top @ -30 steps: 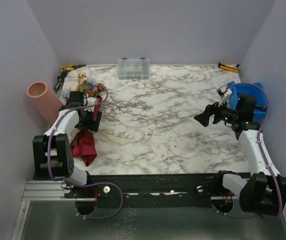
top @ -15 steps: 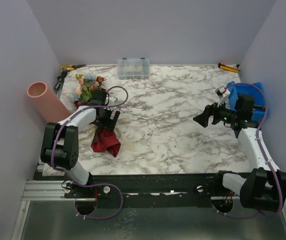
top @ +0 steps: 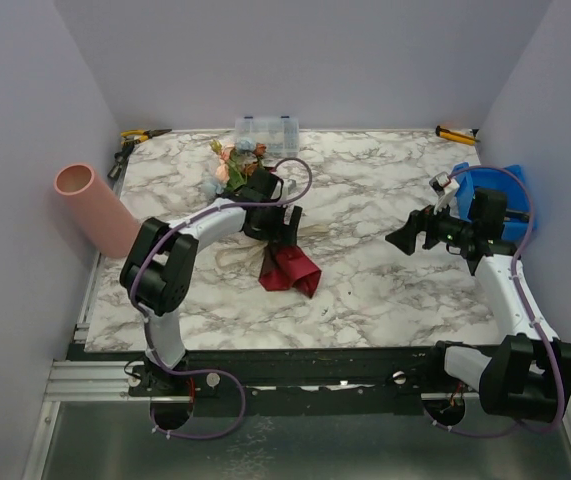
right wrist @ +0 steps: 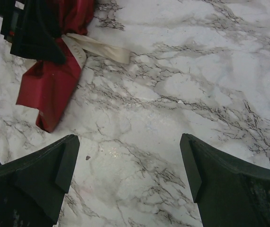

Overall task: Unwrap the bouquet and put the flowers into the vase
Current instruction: Move the vase to the center of the board.

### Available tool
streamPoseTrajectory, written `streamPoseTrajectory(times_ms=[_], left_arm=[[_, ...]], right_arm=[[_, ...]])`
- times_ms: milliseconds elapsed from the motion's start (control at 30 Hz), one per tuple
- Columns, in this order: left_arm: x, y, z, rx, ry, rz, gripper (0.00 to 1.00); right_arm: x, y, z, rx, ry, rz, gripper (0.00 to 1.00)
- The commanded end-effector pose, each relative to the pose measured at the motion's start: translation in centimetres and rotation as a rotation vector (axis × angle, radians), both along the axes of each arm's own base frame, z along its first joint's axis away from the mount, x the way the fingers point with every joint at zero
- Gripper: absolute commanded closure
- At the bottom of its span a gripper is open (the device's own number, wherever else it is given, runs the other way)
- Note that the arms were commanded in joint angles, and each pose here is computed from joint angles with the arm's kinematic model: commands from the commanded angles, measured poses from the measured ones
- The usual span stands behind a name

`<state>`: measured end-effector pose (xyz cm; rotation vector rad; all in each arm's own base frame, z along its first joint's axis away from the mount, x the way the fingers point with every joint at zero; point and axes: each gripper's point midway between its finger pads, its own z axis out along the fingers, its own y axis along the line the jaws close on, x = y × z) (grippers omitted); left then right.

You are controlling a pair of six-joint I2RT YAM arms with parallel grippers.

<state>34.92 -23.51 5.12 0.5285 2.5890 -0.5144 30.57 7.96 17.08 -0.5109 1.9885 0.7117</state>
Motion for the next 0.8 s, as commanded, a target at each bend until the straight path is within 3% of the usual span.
streamPoseTrajectory(times_ms=[0,200,433,567,667,767], left_arm=[[-2.7,-6.1,-1.1,-0.169,0.162,-0.055,0.09],[-1.8,-7.9,1.0,-0.193,0.068,-0.129,0.09],[-3.0,-5.2,7.6,-0.213,-0.160,-0.252,0.03],[-4.1,-2.0,9.4,-0.259,-0.207,-0.272,0.03],[-4.4,0.4,9.4,-0.292,-0.200,-0.251,0.06],[-4.6,2.4,8.4,-0.285,-0.203,-0.252,0.17]], right_arm=[[-0.2,0.0,-0.4,-0.008,0.001,0.010,0.00],[-0.7,0.6,-0.4,0.018,0.000,0.049,0.00],[-1.4,2.1,-0.1,0.111,0.021,0.115,0.04],[-1.1,4.3,-0.1,0.116,0.040,0.172,0.08],[-0.4,6.4,-0.3,0.083,0.042,0.209,0.10],[0.0,8.7,-0.8,0.092,0.066,0.266,0.16]])
